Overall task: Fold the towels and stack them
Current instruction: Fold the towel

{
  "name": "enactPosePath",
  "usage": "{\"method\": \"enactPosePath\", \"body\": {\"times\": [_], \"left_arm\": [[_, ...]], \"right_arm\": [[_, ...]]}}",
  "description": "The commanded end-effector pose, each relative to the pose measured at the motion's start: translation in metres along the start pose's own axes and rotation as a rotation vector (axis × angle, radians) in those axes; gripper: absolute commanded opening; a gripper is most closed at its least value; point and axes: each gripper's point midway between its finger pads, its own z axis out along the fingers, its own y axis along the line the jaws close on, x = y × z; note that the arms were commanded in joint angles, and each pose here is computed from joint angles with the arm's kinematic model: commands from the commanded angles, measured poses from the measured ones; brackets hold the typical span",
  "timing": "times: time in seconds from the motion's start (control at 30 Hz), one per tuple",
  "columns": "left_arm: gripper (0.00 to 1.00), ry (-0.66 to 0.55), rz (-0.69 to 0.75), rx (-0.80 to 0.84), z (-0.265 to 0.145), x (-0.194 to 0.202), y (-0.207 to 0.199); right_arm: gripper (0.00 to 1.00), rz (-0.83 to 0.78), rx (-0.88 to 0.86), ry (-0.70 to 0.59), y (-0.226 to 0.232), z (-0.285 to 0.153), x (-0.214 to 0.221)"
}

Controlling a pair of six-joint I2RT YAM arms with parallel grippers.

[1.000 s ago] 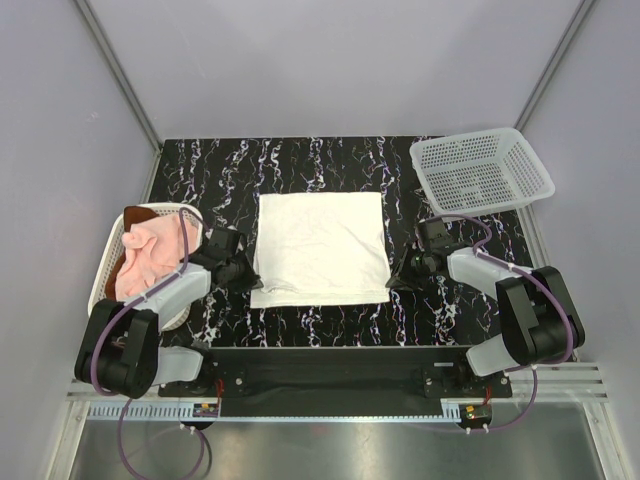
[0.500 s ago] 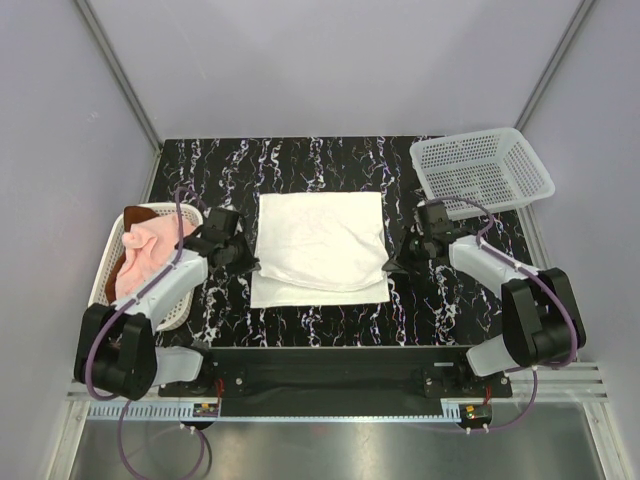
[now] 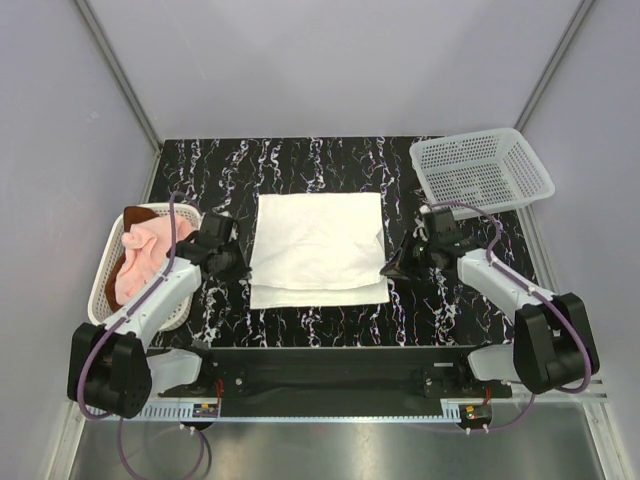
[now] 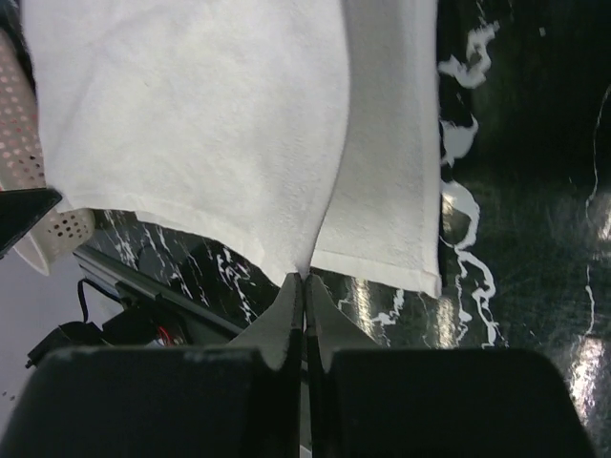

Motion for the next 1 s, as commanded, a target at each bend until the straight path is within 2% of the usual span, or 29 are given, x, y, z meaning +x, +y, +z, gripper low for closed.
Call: {"method": "enactPosePath", "body": {"times": [0.0,0.1,0.37,0.47,0.5,0.6,0.67,0.73,0.8,0.97], "left_arm": [[0.0,0.031,0.011,-0.049,0.01,0.018,0.02],[0.0,0.086,-0.002,-0.016,0.025,0.034,0.019],[0.0,0.112,0.002,-0.024,0.03,0.042,0.023],[0.0,0.115,-0.001,-0.005,0.018,0.033,0.012],[0.0,0.082,-0.001,0.042,0.004,0.018,-0.004],[0.0,0.071,0.029,0.021,-0.024,0.015,-0.014],[0.0,0.079,0.03,0.023,-0.033,0.026,-0.012],[0.0,0.127,-0.021,0.043,-0.027,0.054,-0.001],[0.0,0.125,-0.076,0.043,-0.017,0.068,0.006],[0.0,0.158,-0.066,-0.019,0.001,0.092,0.017]], "right_arm": [[0.0,0.026,-0.017,0.045,-0.014,0.013,0.023],[0.0,0.034,0.012,0.069,-0.034,0.028,0.034],[0.0,0.004,0.059,0.066,-0.054,0.04,0.038],[0.0,0.004,0.054,0.066,-0.052,0.039,0.037],[0.0,-0.001,0.06,0.061,-0.052,0.039,0.035],[0.0,0.005,0.089,0.061,-0.055,0.037,0.034],[0.0,0.013,0.103,0.062,-0.058,0.038,0.034],[0.0,0.022,0.113,0.063,-0.061,0.039,0.037],[0.0,0.028,0.122,0.062,-0.064,0.04,0.037],[0.0,0.03,0.141,0.072,-0.069,0.041,0.04]]}}
